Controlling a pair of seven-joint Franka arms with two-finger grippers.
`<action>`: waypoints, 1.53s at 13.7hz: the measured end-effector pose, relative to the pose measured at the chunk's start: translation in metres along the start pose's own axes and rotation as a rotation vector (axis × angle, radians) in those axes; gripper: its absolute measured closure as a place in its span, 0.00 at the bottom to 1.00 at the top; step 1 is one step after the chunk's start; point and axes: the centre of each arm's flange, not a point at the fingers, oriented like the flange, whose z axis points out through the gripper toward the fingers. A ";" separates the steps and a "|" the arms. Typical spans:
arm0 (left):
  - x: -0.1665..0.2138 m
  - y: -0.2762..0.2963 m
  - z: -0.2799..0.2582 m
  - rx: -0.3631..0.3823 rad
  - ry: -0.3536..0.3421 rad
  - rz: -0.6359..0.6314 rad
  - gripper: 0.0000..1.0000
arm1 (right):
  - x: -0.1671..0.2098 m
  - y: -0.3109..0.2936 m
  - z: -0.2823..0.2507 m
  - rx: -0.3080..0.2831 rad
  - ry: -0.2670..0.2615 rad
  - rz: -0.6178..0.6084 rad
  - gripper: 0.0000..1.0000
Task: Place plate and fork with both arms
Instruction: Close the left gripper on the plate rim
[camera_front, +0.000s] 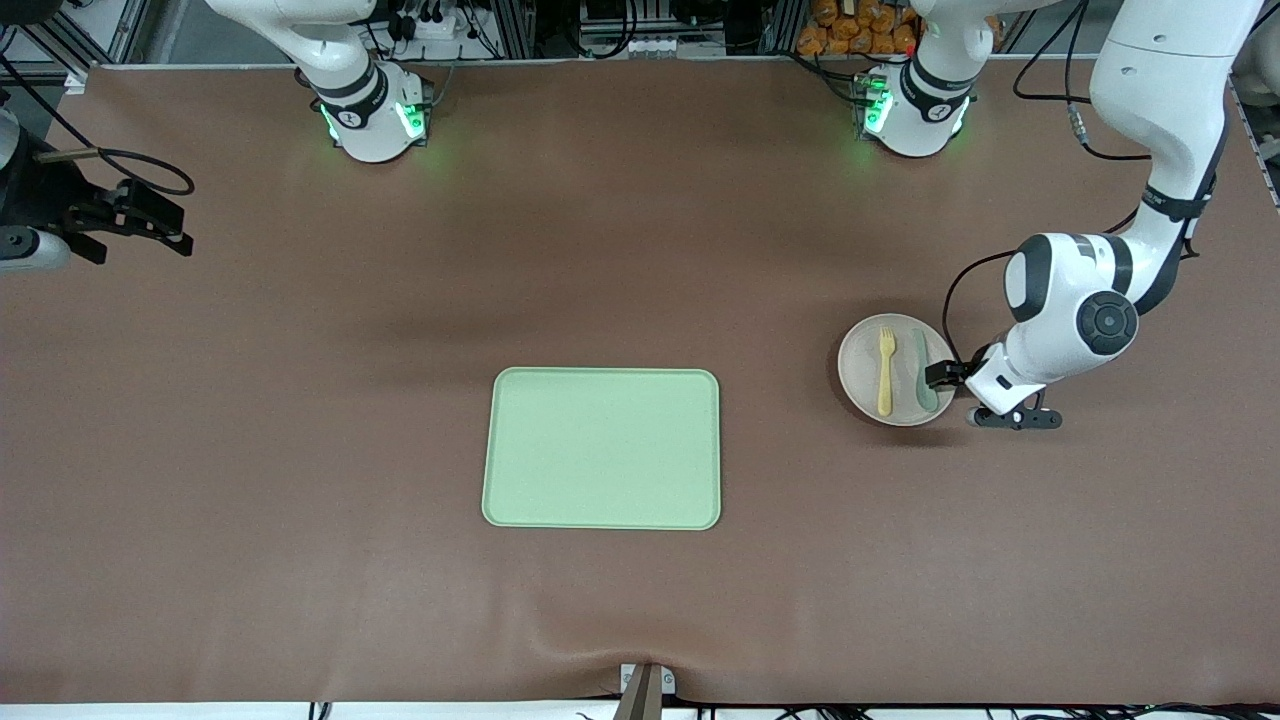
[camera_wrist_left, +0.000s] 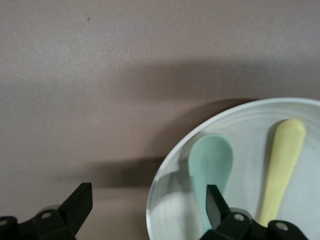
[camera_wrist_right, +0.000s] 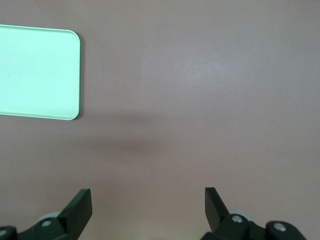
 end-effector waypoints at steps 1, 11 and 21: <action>-0.001 -0.004 0.003 0.010 -0.005 0.008 0.00 | 0.000 0.002 0.000 0.000 0.000 0.004 0.00; -0.013 -0.016 0.015 0.030 -0.035 0.024 0.00 | 0.000 0.007 0.002 0.001 -0.006 0.013 0.00; -0.012 0.011 0.010 0.033 -0.029 0.073 0.85 | -0.002 0.010 0.005 0.004 -0.030 0.019 0.00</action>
